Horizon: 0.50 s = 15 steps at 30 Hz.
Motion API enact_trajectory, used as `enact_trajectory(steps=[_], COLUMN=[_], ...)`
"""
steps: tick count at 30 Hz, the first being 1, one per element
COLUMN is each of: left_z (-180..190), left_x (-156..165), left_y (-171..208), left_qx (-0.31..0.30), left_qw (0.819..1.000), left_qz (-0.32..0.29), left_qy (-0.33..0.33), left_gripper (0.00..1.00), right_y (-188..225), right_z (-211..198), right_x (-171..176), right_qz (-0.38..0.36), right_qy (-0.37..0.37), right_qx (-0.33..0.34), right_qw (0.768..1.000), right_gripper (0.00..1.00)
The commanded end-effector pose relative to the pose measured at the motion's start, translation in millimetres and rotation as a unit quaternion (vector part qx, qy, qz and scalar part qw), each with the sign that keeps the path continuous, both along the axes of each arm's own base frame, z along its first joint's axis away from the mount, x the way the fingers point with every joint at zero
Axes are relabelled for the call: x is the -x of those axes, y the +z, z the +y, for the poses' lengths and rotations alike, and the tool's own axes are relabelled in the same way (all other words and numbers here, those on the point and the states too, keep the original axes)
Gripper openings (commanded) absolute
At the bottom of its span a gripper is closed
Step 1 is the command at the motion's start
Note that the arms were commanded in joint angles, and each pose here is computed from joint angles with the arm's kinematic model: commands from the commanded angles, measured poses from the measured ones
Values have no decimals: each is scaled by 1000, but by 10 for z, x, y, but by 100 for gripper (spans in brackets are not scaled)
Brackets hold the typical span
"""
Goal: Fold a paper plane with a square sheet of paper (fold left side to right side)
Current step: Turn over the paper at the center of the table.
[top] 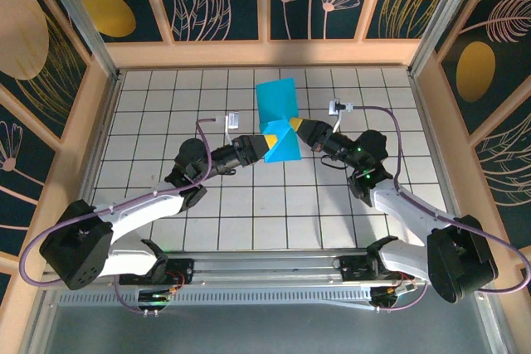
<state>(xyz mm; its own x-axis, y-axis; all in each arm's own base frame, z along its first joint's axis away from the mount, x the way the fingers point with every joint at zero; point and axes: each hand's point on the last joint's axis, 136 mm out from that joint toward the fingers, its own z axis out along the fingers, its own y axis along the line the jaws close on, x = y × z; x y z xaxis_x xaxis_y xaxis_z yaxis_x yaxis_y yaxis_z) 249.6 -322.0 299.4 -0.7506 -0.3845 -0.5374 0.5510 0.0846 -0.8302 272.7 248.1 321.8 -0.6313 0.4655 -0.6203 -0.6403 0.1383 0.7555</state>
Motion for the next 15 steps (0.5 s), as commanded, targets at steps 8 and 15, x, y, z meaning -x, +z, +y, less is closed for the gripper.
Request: enact_trajectory(steps=[8,15], left_z=[68,113], left_x=[-51,-109], left_y=[-93,-339], left_qx=[-31,-115], left_qw=[999,992], left_qz=[2,12], left_qy=[33,55], left_gripper=[13,0], right_y=[72,-248], right_z=[-60,-335], right_x=[138,-49], right_qz=[-30,4], right_qy=[-5,-118], right_qx=[3,99], right_qw=[1000,988], right_gripper=[19,44])
